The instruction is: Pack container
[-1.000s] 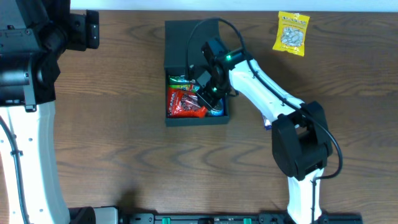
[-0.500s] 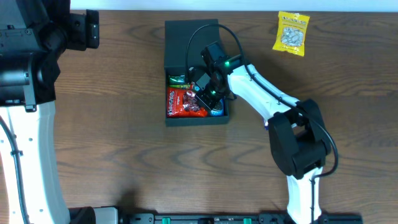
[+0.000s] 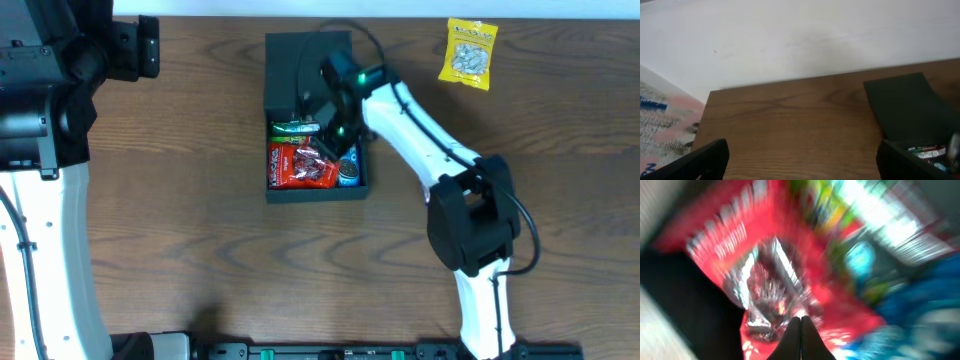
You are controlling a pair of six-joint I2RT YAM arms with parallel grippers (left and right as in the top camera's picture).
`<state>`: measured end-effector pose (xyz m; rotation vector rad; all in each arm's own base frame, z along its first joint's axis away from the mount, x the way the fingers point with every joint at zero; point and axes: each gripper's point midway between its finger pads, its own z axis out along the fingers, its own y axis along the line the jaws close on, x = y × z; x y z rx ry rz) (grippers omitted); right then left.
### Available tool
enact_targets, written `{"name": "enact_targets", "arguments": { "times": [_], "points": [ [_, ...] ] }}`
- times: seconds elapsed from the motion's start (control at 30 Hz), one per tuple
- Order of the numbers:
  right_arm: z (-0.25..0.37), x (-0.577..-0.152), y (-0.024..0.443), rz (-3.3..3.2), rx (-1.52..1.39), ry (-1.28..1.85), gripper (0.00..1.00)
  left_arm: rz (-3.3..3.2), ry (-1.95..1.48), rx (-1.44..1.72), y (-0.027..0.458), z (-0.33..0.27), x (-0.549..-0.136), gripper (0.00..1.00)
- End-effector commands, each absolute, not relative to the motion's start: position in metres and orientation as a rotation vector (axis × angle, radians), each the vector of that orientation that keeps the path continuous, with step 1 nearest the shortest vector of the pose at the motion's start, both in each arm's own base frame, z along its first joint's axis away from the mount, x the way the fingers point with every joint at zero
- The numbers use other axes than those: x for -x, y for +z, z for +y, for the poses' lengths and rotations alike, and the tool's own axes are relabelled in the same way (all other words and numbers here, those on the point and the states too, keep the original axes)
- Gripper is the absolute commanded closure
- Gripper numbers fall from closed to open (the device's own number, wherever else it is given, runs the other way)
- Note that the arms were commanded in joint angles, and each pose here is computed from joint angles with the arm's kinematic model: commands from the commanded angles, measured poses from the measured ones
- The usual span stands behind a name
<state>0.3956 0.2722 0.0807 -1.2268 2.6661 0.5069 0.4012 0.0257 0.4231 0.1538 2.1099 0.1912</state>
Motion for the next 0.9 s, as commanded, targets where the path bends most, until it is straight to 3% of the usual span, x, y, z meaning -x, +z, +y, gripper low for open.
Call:
{"name": "enact_targets", "arguments": {
  "times": [0.0,0.23,0.4,0.5,0.77,0.8,0.87],
  "points": [
    [0.266,-0.438,0.137,2.515,1.143,0.474,0.99,2.081,0.183,-0.134,0.435,0.026,-0.399,0.05],
    [0.155,-0.529,0.165,2.496,0.633,0.364,0.99,2.081,0.182,-0.134,0.435,0.026,-0.399,0.05],
    [0.063,-0.566,0.165,2.495,0.27,0.308,0.99,2.08,0.182,-0.134,0.435,0.026,-0.399,0.05],
    [0.012,-0.582,0.147,2.508,0.057,0.244,0.99,2.08,0.182,-0.134,0.435,0.026,-0.399,0.05],
    [-0.025,-0.613,0.078,2.512,-0.16,0.204,0.98,2.081,0.17,-0.113,0.435,0.026,-0.399,0.05],
    [-0.029,-0.617,0.071,2.505,-0.169,0.179,0.87,2.081,0.17,-0.113,0.435,0.026,-0.399,0.05],
    [-0.037,-0.627,0.062,2.477,-0.196,0.126,0.29,2.081,0.171,-0.113,0.435,0.026,-0.399,0.05]
  ]
}}
